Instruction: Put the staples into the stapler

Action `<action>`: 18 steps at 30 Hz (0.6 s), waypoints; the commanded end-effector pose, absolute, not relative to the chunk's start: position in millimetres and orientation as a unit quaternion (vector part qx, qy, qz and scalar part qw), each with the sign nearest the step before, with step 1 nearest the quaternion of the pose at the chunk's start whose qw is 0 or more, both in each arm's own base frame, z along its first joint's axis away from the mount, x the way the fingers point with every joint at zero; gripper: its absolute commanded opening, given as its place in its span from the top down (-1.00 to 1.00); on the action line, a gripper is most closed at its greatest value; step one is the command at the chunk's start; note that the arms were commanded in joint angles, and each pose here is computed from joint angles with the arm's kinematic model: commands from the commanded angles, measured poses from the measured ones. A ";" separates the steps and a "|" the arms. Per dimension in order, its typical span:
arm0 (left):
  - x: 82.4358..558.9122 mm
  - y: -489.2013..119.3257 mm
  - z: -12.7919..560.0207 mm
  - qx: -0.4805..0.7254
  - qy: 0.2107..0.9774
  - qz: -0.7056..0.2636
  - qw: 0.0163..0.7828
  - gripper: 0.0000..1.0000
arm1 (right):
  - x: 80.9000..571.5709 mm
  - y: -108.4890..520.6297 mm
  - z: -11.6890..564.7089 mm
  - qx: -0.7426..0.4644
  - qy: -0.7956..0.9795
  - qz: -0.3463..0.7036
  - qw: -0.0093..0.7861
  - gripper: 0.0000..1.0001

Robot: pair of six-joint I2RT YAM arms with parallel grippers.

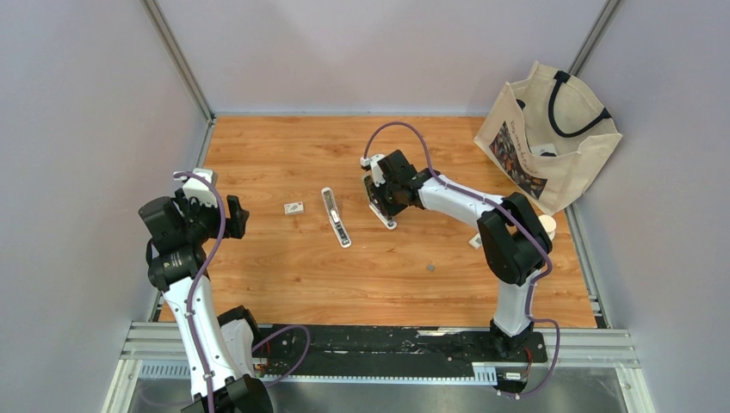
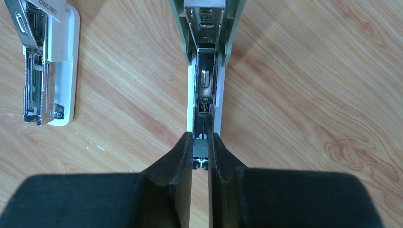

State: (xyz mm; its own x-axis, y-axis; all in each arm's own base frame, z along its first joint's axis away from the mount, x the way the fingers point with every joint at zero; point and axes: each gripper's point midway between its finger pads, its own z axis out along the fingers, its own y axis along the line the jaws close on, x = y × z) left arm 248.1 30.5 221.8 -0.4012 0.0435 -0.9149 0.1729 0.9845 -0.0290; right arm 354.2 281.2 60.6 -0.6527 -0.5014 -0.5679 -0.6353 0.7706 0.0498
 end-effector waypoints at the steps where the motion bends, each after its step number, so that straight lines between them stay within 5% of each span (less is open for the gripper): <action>1: 249.4 33.3 226.1 0.077 0.827 -0.047 0.554 -0.86 | 363.5 284.1 84.5 -0.310 0.888 0.138 0.309 0.79; 18: 249.3 33.7 224.5 0.076 0.828 -0.047 0.553 -0.86 | 364.0 282.5 84.3 -0.311 0.889 0.141 0.306 0.79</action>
